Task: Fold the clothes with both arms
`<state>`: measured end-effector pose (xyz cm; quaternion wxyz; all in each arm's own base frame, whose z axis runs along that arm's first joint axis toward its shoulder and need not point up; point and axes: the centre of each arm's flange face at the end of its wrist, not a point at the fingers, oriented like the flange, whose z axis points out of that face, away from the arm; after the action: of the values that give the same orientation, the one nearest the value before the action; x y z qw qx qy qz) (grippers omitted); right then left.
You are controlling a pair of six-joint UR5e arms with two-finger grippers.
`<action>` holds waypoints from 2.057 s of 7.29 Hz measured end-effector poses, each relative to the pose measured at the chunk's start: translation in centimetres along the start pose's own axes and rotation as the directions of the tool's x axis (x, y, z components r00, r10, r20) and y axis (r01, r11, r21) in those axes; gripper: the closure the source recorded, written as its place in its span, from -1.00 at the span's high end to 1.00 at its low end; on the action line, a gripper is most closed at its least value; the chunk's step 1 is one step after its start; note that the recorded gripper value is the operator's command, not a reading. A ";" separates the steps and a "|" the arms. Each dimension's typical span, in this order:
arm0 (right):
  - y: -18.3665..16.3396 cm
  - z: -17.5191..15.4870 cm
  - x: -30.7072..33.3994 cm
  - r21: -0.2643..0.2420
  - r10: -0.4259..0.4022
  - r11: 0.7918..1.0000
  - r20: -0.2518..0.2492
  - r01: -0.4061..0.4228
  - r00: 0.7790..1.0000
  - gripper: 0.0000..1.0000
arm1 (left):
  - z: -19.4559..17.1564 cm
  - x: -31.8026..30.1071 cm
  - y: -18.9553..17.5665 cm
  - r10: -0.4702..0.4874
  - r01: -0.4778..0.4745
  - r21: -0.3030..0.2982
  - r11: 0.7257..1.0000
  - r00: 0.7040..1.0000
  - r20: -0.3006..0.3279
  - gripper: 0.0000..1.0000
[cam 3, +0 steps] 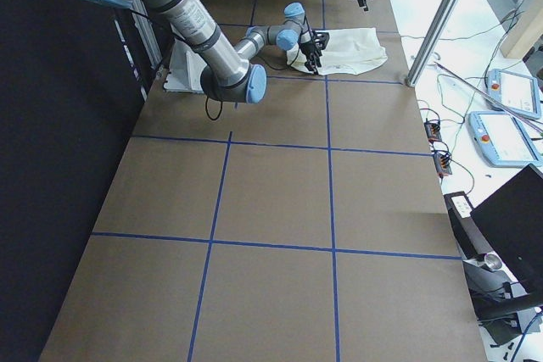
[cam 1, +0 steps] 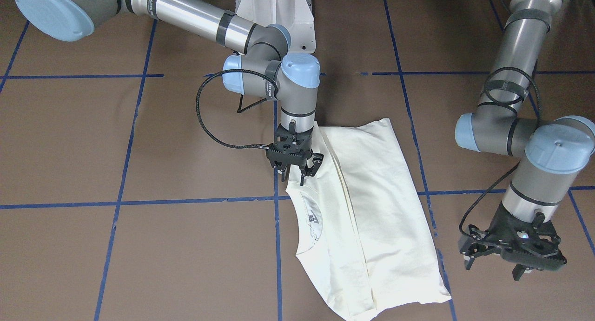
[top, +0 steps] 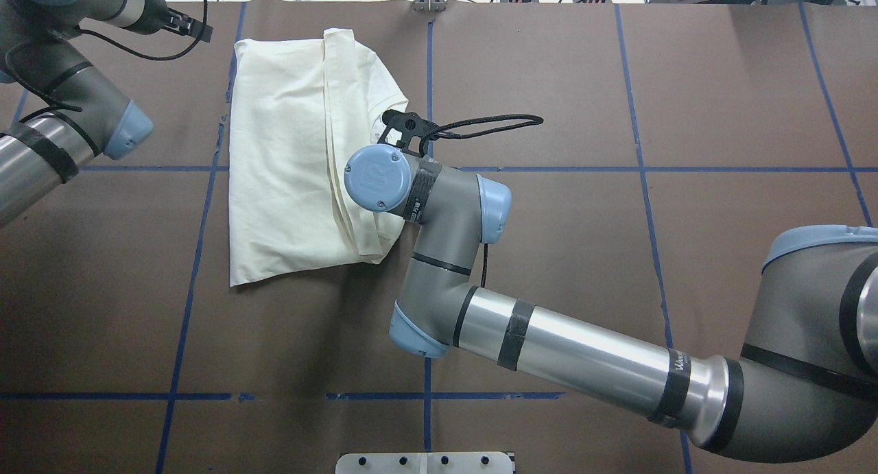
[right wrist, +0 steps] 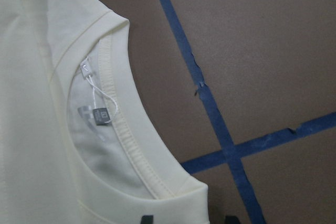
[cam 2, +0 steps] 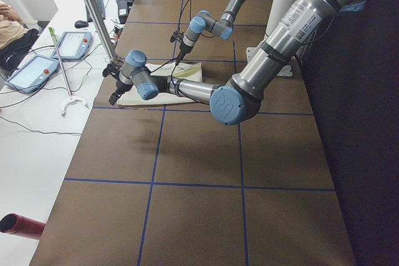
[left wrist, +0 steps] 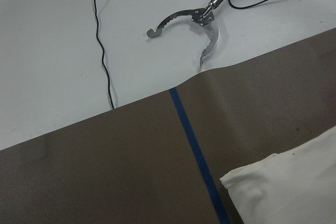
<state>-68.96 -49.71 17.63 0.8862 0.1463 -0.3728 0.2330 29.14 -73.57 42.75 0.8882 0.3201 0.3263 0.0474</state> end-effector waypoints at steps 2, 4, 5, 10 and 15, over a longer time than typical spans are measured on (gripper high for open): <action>0.1 0.2 0.2 0.002 -0.003 1.000 -0.003 0.003 1.000 -1.00 | 0.0 0.0 0.0 0.001 -0.001 0.000 1.000 1.000 0.000 1.00; 0.1 0.3 0.3 0.003 -0.007 1.000 -0.007 0.007 1.000 -1.00 | 0.0 0.1 0.0 0.001 -0.001 0.001 1.000 1.000 -0.001 1.00; 0.0 0.2 0.3 0.005 -0.016 1.000 -0.005 0.016 1.000 -1.00 | 0.0 0.1 0.0 0.000 0.000 0.002 1.000 1.000 -0.002 1.00; 0.4 -4.2 13.8 0.006 -0.043 0.999 0.067 0.043 0.997 -1.00 | -0.7 0.6 -0.5 -0.002 0.002 0.016 1.000 1.000 -0.011 1.00; 5.5 -7.7 23.7 0.029 -0.166 0.986 0.062 0.164 0.984 1.00 | -1.2 1.2 -0.8 0.003 -0.002 0.028 1.000 1.000 -0.021 1.00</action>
<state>-52.77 -34.50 30.18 0.8881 0.1948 -0.3849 0.1585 29.26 -73.18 40.87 0.8802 0.3323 0.3356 0.0471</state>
